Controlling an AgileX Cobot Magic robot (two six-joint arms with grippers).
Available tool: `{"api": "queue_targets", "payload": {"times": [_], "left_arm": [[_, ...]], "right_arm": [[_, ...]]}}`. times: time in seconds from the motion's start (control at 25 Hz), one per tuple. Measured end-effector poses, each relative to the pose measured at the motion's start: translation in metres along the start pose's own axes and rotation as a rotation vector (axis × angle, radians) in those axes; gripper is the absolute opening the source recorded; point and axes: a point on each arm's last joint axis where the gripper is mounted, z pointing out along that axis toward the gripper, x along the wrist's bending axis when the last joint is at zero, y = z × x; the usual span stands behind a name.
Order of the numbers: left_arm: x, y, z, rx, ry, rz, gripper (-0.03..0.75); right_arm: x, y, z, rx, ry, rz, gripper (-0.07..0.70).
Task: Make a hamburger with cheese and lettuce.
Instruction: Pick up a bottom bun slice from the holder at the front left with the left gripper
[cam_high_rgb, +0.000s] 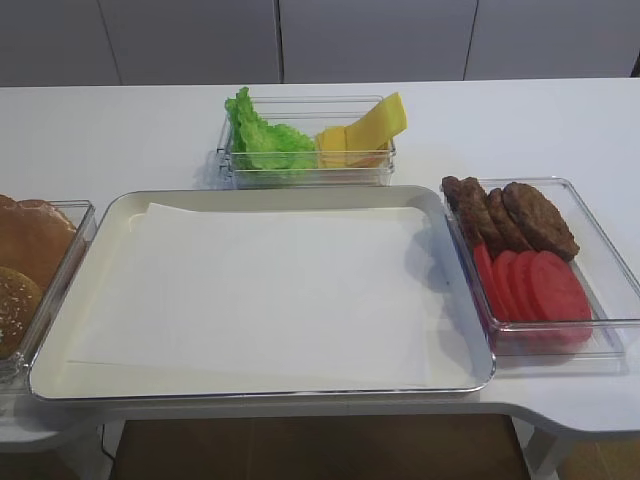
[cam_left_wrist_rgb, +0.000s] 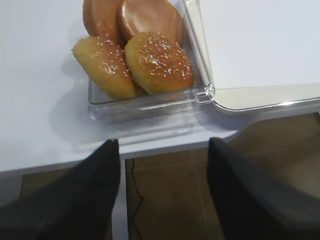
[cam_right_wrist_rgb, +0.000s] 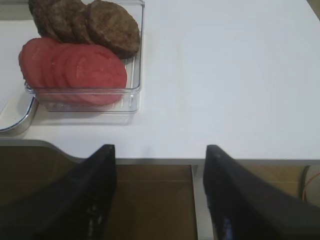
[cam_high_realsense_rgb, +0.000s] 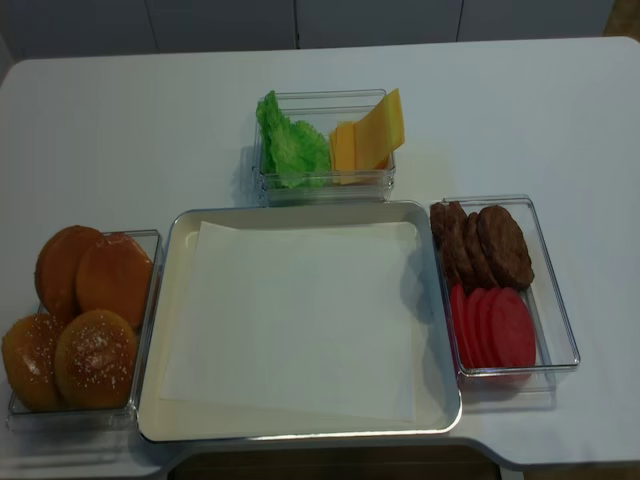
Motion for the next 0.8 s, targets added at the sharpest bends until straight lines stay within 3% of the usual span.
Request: {"api": "queue_targets", "payload": {"times": [0.8], "left_arm": [[-0.0002,0.0000,0.0000,0.000,-0.002,-0.001,0.414]], "right_arm": [[0.0000,0.0000,0.0000,0.000,0.000,0.000,0.440]]}}
